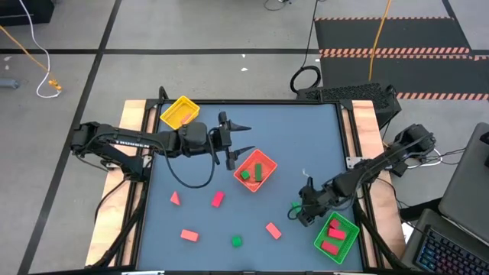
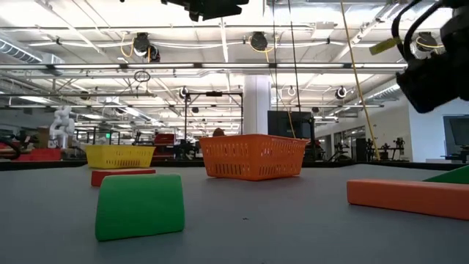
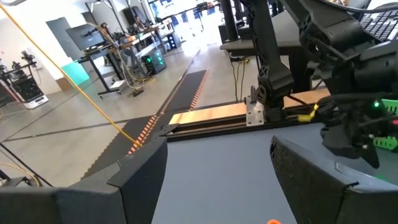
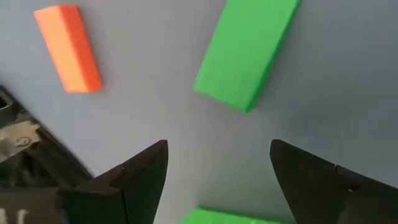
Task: Sort & place blocks by color
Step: Put the green block into the orange bin
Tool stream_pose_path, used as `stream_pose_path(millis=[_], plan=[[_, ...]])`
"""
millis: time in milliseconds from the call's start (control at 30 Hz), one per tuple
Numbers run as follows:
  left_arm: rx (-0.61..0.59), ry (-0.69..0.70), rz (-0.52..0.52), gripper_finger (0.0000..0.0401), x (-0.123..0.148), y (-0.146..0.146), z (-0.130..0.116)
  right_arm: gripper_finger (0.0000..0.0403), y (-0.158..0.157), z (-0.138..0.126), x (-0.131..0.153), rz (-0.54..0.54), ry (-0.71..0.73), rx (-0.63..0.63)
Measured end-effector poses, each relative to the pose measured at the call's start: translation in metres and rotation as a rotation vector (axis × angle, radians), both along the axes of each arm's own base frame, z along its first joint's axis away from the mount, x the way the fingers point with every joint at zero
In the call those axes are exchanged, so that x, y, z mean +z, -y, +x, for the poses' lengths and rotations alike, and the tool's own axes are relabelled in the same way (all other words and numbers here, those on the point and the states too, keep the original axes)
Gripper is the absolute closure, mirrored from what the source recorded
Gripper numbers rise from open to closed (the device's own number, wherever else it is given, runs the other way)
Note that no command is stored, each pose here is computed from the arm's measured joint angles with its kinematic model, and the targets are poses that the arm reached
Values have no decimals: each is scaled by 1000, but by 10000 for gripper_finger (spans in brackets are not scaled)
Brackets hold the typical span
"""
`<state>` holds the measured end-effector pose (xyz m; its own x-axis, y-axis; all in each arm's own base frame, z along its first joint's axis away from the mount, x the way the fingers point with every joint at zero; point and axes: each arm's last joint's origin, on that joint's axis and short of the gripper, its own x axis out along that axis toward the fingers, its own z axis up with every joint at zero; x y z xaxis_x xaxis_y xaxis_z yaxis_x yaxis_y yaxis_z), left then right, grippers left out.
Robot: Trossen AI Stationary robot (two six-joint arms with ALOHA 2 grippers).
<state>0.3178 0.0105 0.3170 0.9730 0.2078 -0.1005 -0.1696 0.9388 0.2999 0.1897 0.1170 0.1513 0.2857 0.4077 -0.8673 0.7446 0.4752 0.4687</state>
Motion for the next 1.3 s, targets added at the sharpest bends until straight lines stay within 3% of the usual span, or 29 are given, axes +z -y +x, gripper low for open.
stream_pose_path(millis=[300,633,767,1100,1300], plan=[[0,3,4,118,0,0,0,125,8,9,-2,-53,47,-77],[0,1,7,119,0,0,0,132,19,16,-12,-116,36,-29],[0,-1,7,118,0,0,0,161,21,15,-17,-144,2,-7],[0,-3,7,118,0,0,0,278,22,14,-25,-194,-26,80],[0,-4,7,118,0,0,0,282,24,13,-16,-186,32,97]])
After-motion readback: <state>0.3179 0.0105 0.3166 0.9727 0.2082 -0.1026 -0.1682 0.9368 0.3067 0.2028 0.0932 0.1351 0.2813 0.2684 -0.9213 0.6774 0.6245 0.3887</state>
